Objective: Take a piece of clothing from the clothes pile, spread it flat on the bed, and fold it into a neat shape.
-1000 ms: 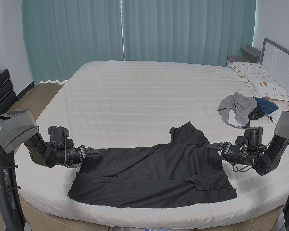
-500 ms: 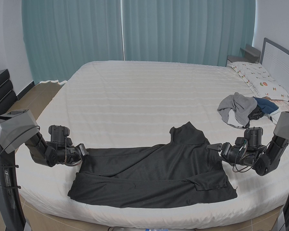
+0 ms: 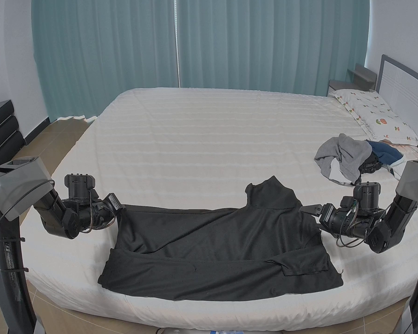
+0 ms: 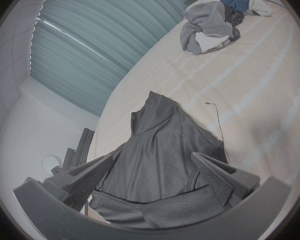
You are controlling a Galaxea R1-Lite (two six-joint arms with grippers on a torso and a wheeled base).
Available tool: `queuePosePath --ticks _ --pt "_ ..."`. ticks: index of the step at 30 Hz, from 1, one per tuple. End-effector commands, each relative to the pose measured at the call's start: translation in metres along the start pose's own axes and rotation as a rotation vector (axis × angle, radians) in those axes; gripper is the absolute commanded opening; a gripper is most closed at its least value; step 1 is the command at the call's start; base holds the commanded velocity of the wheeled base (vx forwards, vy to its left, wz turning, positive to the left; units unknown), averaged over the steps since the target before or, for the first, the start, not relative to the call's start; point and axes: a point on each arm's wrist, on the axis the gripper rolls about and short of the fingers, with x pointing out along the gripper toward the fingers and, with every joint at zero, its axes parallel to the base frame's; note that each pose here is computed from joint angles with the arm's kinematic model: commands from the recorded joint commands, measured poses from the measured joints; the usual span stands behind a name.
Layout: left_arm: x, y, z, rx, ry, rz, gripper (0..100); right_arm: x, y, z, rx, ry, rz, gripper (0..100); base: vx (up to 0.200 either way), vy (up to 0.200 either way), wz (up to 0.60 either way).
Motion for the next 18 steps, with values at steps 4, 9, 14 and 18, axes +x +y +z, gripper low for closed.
queuePosePath --ticks 4,9,14,18 --pt "-0.003 -0.002 0.015 -0.089 -0.048 -0.021 0 0.005 -0.002 0.0 -0.015 -0.031 0.014 100 0.0 0.0 0.0" --pt "-0.007 -0.005 0.024 -0.16 -0.084 -0.071 0 0.01 -0.002 0.008 -0.021 -0.05 0.02 100 0.0 0.0 0.0" --pt "-0.009 -0.009 0.027 -0.153 -0.115 -0.107 0 0.025 0.001 0.018 -0.037 -0.092 0.014 100 0.0 0.0 0.0" --pt "-0.006 -0.01 0.03 -0.158 -0.14 -0.132 0 0.044 0.005 0.031 -0.034 -0.085 -0.015 100 0.0 0.0 0.0"
